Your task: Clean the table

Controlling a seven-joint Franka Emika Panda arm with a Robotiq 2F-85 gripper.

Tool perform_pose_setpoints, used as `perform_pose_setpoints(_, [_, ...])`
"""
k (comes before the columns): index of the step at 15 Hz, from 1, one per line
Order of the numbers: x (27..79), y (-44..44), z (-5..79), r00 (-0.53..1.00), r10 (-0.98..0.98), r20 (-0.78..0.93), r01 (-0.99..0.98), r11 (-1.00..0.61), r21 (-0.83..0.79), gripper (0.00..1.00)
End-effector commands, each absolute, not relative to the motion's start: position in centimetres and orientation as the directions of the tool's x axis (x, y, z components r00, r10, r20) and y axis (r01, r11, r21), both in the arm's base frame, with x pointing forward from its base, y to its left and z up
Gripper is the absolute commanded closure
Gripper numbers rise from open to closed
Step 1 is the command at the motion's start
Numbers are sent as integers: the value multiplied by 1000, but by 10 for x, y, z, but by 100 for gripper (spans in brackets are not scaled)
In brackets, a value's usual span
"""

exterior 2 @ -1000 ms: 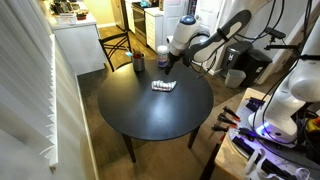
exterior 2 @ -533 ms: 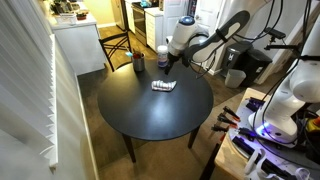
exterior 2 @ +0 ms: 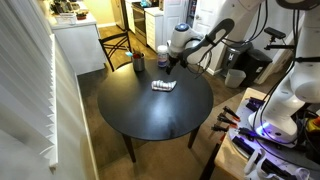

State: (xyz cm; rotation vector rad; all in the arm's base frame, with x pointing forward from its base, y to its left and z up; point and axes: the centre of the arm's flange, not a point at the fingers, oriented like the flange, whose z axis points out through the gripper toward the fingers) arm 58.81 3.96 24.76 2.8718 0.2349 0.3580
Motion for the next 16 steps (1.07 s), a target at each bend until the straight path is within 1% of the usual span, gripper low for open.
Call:
perform_pose_setpoints(1, [636, 11, 197, 962, 127, 243, 59, -961, 269, 0])
perform_pose_setpoints(4, [661, -6, 158, 963, 122, 242, 49, -956, 289, 0])
perform_pose_setpoints(7, [679, -13, 122, 967, 97, 236, 31, -963, 268, 0])
perform_pose_setpoints(16, [709, -40, 22, 984, 46, 170, 8, -977, 215, 0])
